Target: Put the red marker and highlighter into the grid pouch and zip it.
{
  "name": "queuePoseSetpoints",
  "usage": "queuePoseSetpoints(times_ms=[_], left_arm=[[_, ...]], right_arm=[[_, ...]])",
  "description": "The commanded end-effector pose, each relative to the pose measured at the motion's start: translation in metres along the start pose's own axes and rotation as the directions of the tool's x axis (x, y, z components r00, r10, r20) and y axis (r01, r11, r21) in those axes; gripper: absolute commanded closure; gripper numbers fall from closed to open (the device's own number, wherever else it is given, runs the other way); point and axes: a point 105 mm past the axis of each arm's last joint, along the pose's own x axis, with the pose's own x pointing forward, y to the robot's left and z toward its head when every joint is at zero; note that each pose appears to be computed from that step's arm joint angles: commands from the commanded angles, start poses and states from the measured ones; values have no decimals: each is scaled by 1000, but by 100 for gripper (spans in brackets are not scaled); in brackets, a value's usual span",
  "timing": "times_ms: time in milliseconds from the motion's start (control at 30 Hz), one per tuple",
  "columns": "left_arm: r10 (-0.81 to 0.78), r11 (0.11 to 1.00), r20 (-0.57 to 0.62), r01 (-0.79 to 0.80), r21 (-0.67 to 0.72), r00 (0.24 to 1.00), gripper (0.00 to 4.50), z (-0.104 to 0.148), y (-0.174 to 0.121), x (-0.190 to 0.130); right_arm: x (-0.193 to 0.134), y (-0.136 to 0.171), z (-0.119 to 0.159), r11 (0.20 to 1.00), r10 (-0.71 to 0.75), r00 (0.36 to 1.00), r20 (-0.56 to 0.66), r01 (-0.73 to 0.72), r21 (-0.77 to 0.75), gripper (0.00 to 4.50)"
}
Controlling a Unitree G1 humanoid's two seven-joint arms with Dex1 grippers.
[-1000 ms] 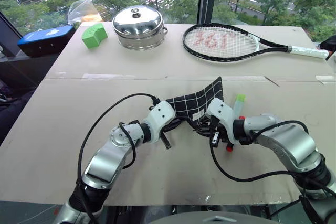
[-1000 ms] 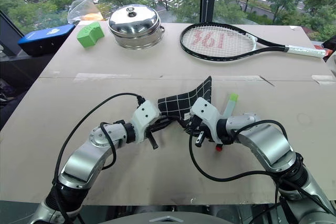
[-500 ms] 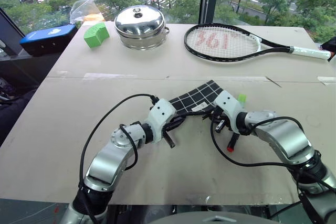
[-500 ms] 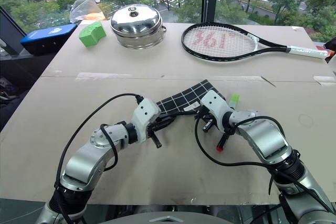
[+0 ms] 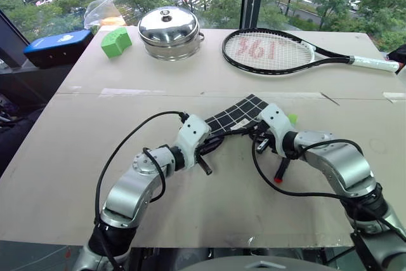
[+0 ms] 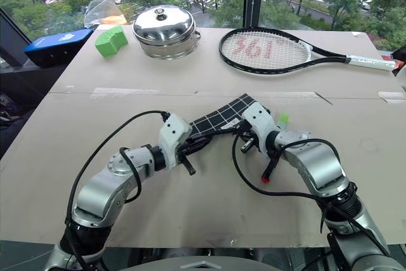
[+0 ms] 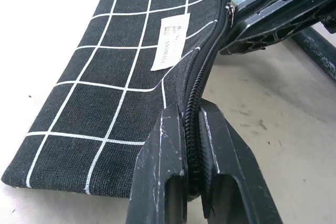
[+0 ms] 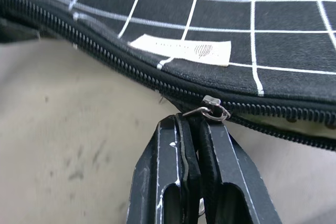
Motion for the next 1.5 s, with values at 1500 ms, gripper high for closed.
queuePoseSetpoints(times_ms=[1500], left_arm=[[1,992,121,-16,124,993,450,36,3,24]], right_arm=[[11,48,54,948,294,951,98,-277,-160,441]])
